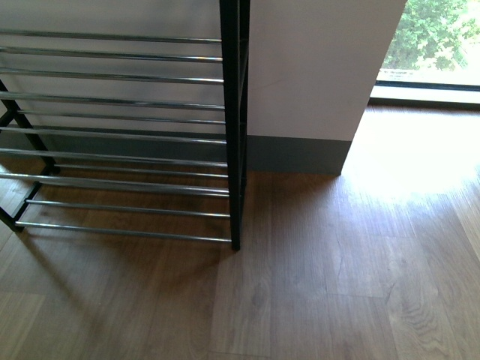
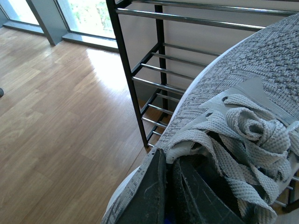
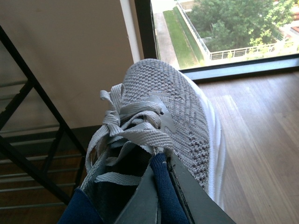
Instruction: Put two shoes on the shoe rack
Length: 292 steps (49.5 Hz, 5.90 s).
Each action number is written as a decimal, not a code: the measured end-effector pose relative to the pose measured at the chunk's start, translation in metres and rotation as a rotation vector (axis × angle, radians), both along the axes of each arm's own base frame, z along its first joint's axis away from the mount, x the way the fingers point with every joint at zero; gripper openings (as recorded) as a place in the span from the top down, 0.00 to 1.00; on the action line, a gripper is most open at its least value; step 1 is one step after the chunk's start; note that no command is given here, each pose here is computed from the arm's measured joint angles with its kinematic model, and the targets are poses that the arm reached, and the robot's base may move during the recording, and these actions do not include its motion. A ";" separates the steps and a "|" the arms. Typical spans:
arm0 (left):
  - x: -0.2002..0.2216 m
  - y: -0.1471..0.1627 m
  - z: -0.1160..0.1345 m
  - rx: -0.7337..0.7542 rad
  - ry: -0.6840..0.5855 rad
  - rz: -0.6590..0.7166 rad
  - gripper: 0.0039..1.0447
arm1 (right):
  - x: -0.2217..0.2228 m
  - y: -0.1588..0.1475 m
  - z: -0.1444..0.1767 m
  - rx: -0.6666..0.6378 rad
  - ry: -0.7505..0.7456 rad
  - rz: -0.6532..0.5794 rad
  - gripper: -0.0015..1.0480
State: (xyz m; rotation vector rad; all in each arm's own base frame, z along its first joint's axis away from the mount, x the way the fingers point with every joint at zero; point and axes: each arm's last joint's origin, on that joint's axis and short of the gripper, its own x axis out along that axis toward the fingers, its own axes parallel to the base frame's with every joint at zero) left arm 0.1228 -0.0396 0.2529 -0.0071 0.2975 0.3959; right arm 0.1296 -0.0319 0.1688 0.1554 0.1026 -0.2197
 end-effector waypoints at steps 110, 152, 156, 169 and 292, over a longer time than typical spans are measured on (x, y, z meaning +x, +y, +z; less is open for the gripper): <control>0.000 0.001 0.000 0.008 -0.002 0.018 0.98 | 0.000 0.001 0.001 0.001 -0.007 0.022 0.99; 0.000 0.000 -0.001 0.002 0.000 0.005 0.98 | 0.049 0.027 0.048 -0.049 0.076 0.178 0.99; 0.000 0.000 -0.001 0.002 0.001 0.004 0.98 | 0.063 0.035 0.051 -0.006 0.145 0.143 0.99; 0.000 0.000 -0.001 0.002 0.001 0.004 0.98 | 0.093 0.066 0.059 0.108 0.290 0.101 0.99; 0.000 0.000 -0.001 0.002 0.001 0.004 0.98 | 0.206 0.123 -0.006 0.040 0.361 0.109 0.99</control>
